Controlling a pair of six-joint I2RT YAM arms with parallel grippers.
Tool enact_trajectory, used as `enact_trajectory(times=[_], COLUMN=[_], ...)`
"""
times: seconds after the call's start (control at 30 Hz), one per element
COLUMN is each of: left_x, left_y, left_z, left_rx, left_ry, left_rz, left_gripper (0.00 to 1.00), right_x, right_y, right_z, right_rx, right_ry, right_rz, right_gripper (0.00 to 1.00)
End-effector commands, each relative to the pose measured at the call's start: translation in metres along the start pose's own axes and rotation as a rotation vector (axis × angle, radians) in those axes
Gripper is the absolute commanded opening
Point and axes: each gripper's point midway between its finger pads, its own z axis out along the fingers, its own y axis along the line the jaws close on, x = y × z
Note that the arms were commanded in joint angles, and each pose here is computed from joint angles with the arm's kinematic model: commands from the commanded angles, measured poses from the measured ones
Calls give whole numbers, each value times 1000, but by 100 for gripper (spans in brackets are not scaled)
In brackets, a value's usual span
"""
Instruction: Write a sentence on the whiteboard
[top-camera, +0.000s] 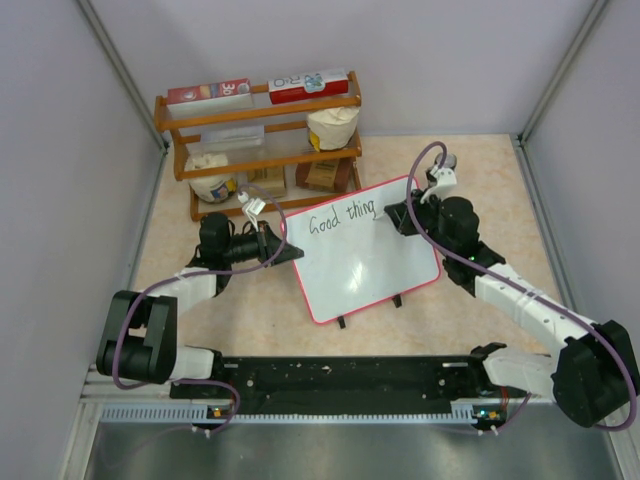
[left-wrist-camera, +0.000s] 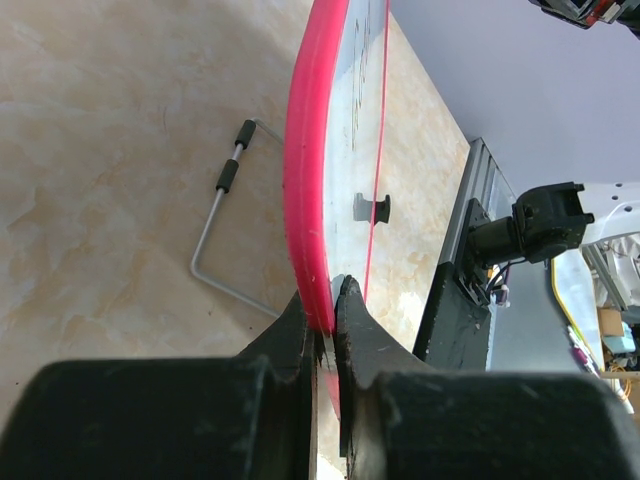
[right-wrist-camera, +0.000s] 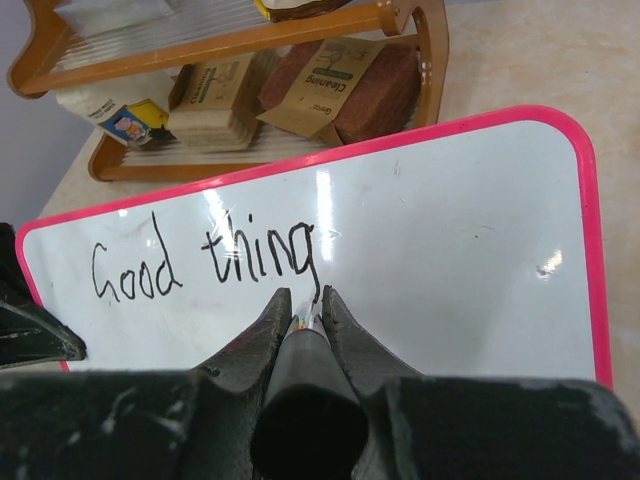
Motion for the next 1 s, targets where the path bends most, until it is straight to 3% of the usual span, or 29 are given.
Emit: enact_trajectory(times=[0.0,0.43,0.97], left_x=[43,43,44], left_y=[15,15,15], left_z=[2,2,2], left_rx=[-17,-17,-18], left_ry=[100,101,102], left_rz=[113,112,111], left_gripper=[0,0,0], right_x=[-3,-49,-92], right_y=[3,27,9], right_z=[-3,-13,-3], right_rx=[-24,-90,40], right_ry=[-5,-121,-216], right_rz=[13,64,8], right_gripper=[0,0,0])
